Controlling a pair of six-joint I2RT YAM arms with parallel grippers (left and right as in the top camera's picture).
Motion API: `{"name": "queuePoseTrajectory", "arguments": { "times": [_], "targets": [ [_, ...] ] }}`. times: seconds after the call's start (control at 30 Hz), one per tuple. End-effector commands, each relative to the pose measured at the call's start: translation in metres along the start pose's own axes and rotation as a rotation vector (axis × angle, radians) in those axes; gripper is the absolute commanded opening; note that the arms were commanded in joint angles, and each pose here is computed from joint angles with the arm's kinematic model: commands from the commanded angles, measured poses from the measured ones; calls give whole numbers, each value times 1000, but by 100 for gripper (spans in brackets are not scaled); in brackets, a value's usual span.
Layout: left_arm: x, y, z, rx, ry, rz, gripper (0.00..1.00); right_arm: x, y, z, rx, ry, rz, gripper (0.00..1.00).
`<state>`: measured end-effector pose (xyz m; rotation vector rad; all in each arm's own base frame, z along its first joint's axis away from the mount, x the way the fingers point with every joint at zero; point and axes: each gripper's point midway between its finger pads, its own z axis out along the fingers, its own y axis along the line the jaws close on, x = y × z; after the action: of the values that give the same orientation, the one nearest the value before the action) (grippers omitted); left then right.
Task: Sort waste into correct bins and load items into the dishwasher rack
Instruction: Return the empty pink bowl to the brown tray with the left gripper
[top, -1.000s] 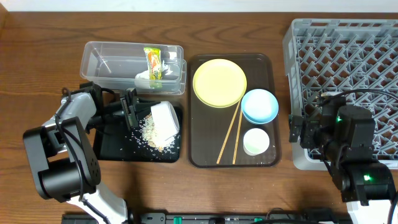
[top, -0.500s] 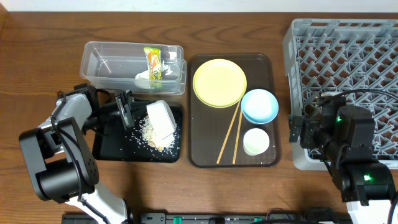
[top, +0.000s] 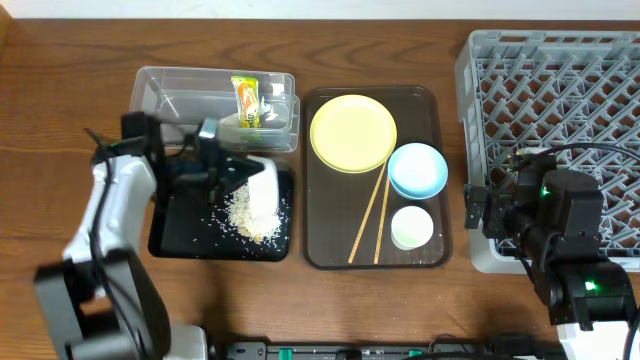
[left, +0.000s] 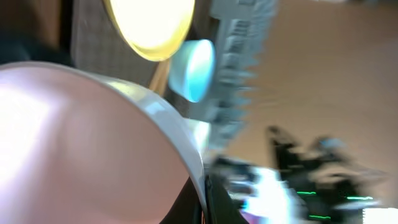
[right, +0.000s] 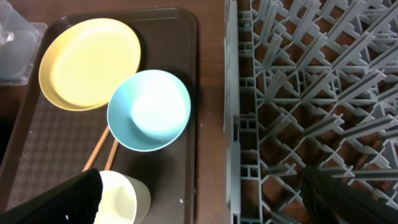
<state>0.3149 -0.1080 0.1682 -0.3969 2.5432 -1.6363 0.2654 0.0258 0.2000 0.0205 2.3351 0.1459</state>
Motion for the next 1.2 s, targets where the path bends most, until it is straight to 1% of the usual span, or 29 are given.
{"name": "queuePoseTrajectory", "arguments": {
  "times": [0.0, 0.13, 0.23, 0.33, 0.47, 0.57, 0.7, 0.8, 0.87, 0.9, 1.03, 1.17],
  "targets": [
    [-12, 0, 5, -285, -108, 222, 6, -7, -2, -4, 5, -19, 7, 99],
    [-12, -21, 39, -398, -146, 456, 6, -7, -3, -4, 8, -19, 7, 99],
    [-4, -28, 71, -471, -139, 583, 6, -7, -3, -4, 9, -19, 6, 99],
    [10, -22, 104, -565, -110, 674, 7, -7, -3, -4, 9, -19, 6, 99],
    [36, -3, 141, -639, -16, 715, 6, -7, -3, -4, 9, -19, 6, 99],
    [54, 21, 167, -699, 67, 740, 6, -7, -3, -4, 8, -19, 7, 99],
    [64, 41, 187, -726, 130, 746, 7, -7, -3, -4, 9, -19, 6, 99],
    [68, 45, 193, -729, 145, 752, 7, -7, -3, -4, 9, -19, 6, 99],
    [68, 44, 193, -726, 142, 755, 17, -7, -3, -4, 9, -19, 6, 99],
    [67, 43, 193, -724, 141, 756, 27, -7, -3, -4, 8, -19, 6, 99],
    [66, 30, 189, -703, 121, 781, 46, -7, -3, -4, 8, -19, 7, 99],
    [61, -12, 179, -634, 49, 836, 48, -7, -3, -4, 9, -19, 6, 99]
  ]
}}
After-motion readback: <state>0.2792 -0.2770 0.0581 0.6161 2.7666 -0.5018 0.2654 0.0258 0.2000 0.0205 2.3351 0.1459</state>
